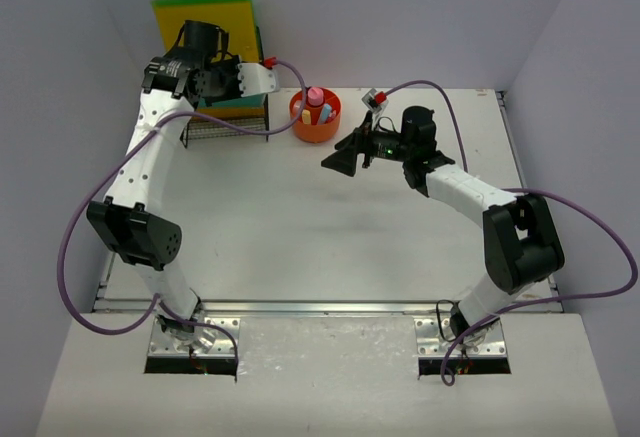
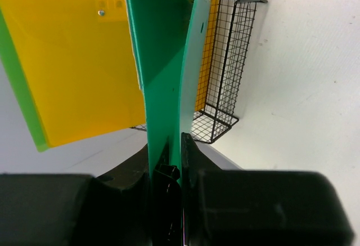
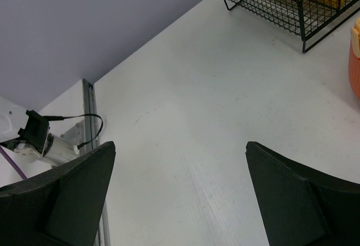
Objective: Organize the desk
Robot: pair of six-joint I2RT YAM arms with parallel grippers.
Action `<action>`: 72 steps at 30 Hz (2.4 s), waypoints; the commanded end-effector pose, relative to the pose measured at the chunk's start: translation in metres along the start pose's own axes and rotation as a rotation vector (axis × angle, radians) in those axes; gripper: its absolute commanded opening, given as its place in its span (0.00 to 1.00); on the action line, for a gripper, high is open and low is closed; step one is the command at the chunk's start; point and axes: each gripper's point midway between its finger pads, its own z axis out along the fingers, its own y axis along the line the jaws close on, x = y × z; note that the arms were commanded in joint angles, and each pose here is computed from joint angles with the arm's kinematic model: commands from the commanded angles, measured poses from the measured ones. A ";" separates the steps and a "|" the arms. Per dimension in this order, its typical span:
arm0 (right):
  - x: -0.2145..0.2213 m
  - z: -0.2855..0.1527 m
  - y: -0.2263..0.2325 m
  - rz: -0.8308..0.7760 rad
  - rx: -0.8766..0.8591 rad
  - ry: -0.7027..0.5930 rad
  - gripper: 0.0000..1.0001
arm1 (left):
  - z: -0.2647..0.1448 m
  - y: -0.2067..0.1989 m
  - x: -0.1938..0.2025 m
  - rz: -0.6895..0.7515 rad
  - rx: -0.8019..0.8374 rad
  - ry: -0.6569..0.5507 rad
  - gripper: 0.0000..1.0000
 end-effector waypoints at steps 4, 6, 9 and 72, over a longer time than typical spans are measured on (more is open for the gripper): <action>-0.020 -0.002 0.006 -0.056 -0.008 -0.051 0.99 | -0.027 0.020 -0.030 0.016 -0.073 -0.093 0.00; -0.019 -0.003 0.007 -0.055 -0.012 -0.048 0.99 | -0.023 0.013 -0.027 0.012 -0.046 -0.079 0.00; -0.019 -0.003 0.007 -0.054 -0.010 -0.049 0.99 | -0.014 0.006 -0.021 0.004 -0.022 -0.061 0.00; -0.023 -0.005 0.008 -0.046 -0.010 -0.053 0.99 | 0.077 0.197 0.068 -0.238 -0.867 0.076 0.92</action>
